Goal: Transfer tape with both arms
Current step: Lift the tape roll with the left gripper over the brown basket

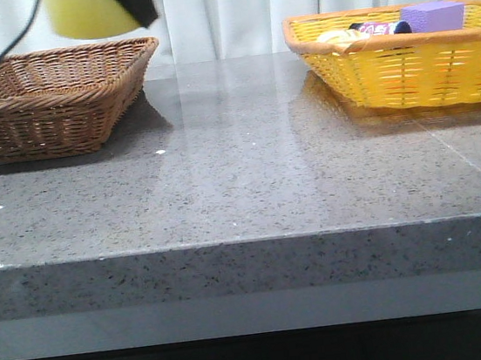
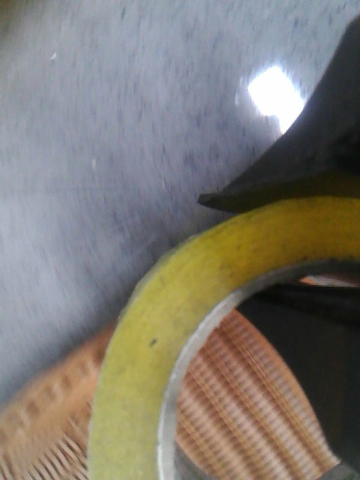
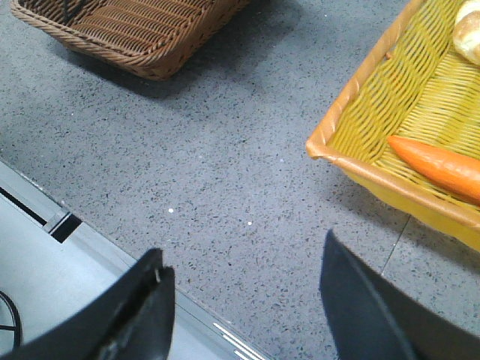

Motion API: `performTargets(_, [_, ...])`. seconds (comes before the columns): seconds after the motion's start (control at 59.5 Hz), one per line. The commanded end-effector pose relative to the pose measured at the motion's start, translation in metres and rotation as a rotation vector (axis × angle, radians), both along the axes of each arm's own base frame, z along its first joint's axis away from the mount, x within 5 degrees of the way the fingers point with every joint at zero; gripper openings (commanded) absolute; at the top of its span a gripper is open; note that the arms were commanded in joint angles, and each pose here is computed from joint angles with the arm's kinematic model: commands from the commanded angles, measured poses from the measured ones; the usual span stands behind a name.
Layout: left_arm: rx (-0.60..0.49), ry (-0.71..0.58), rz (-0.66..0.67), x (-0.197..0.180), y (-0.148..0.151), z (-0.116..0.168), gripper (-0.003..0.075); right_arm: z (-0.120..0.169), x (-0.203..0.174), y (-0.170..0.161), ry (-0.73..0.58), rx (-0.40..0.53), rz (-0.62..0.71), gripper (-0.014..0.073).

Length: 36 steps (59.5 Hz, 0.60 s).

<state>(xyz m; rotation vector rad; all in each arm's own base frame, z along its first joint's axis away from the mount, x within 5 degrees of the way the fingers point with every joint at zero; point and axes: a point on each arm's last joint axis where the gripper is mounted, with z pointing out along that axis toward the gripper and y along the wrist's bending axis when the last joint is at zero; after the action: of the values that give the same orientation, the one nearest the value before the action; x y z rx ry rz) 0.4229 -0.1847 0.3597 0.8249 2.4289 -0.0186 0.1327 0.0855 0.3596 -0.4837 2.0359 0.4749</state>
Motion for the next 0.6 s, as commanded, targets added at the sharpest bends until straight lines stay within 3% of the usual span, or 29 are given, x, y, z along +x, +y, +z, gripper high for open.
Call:
performTargets(0.0, [-0.067,-0.078,0.109,-0.010,0.028,0.042,0.0074,0.016,0.001,-0.001,-0.093,0.055,-0.015,0.0455])
performTargets(0.269, [-0.036,0.002,0.199,0.002,0.056,0.016,0.0074,0.016,0.001,-0.001,-0.093,0.055,-0.015,0.0455])
performTargets(0.588, [-0.006,0.076,0.220,0.015,0.061,-0.016,0.0105,0.016,0.001,-0.001,-0.093,0.055,-0.015,0.0455])
